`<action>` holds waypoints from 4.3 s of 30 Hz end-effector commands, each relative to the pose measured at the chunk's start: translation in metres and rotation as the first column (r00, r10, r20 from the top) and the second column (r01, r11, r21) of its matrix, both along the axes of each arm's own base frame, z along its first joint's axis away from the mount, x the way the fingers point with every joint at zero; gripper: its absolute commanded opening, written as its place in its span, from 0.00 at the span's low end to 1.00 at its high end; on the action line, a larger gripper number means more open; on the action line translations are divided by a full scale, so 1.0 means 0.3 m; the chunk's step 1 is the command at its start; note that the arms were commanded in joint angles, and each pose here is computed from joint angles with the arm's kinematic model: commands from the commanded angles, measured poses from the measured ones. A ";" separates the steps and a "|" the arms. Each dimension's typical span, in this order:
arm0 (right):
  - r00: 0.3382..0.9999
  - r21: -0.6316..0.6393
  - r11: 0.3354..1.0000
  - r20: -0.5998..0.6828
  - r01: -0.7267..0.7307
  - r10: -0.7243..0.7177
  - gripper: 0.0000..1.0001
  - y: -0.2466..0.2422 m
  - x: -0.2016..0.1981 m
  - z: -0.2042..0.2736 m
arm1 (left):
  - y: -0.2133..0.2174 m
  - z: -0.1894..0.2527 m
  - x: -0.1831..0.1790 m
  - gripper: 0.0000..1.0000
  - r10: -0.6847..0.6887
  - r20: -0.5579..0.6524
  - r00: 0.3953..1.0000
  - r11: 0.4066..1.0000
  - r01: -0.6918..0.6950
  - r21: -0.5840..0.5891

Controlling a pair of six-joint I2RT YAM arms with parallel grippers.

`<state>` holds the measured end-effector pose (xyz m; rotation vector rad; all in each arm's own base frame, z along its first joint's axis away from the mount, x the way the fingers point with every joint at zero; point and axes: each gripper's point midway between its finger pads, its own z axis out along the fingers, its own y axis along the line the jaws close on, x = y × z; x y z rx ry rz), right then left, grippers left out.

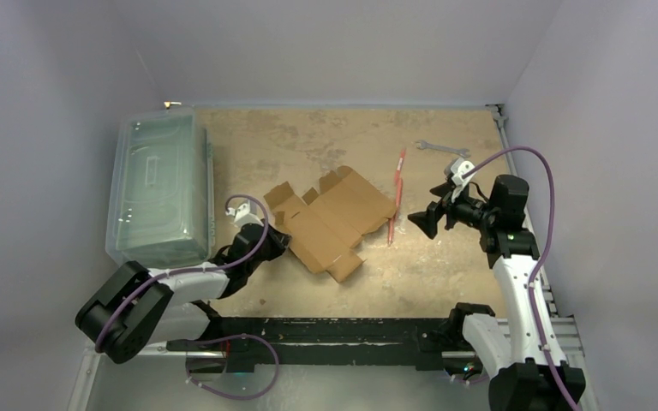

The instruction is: Fold the paper box

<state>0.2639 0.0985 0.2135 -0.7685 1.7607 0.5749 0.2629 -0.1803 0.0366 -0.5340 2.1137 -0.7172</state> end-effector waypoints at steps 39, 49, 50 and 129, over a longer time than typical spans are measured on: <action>0.950 0.037 0.949 0.030 -0.313 0.312 0.91 0.191 0.323 -0.132 | -0.057 0.603 0.016 0.00 -0.442 0.668 0.599 0.889 0.196 0.413; 0.929 0.094 0.925 0.005 -0.369 0.370 0.81 0.216 0.285 -0.208 | -0.049 0.583 -0.003 0.00 -0.422 0.677 0.603 0.902 0.202 0.382; 0.926 0.101 0.921 0.001 -0.376 0.378 0.79 0.224 0.287 -0.209 | -0.048 0.581 -0.004 0.00 -0.420 0.677 0.604 0.903 0.203 0.379; 0.854 0.099 0.849 0.089 -0.519 0.512 0.24 0.290 0.220 -0.104 | -0.044 0.459 -0.048 0.00 -0.421 0.730 0.538 0.906 0.211 0.367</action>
